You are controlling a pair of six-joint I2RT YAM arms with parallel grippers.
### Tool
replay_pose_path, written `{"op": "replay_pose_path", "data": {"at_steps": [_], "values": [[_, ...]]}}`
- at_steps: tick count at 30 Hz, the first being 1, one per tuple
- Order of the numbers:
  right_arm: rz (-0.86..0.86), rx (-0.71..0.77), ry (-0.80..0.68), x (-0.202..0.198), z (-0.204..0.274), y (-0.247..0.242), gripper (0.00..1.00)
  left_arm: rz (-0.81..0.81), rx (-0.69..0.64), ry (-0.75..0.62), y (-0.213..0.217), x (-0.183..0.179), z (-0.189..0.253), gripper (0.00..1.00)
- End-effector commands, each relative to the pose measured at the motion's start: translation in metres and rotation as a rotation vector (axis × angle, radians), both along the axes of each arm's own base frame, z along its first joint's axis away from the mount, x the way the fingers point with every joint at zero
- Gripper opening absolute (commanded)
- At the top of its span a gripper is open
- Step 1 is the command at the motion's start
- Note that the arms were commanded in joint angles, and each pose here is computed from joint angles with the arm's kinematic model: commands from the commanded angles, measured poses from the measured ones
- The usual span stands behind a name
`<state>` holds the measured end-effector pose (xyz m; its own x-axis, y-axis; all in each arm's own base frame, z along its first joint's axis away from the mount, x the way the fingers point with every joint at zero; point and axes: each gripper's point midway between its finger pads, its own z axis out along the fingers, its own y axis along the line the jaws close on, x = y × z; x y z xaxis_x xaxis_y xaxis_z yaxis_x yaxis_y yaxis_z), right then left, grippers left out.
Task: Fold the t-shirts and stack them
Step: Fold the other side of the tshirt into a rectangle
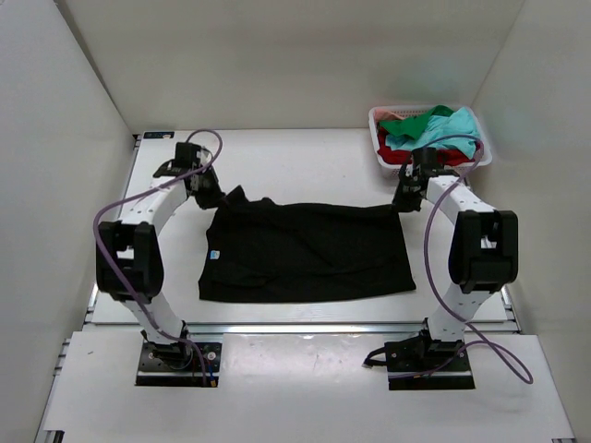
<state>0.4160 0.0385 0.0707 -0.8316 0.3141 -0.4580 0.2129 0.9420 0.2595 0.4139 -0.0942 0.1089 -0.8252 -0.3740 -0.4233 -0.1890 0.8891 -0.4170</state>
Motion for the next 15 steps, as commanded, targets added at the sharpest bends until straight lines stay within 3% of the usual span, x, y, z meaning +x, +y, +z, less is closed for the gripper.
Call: {"op": "replay_pose_path", "data": {"at_steps": [1,15], "values": [[0.047,0.014,-0.084,-0.006,0.022,0.006,0.0,-0.005,-0.003,-0.022,0.005,-0.027,0.007,0.0],[0.039,-0.006,-0.046,-0.085,0.003,-0.009,0.0,0.008,0.014,-0.018,0.012,-0.106,0.003,0.0]]}}
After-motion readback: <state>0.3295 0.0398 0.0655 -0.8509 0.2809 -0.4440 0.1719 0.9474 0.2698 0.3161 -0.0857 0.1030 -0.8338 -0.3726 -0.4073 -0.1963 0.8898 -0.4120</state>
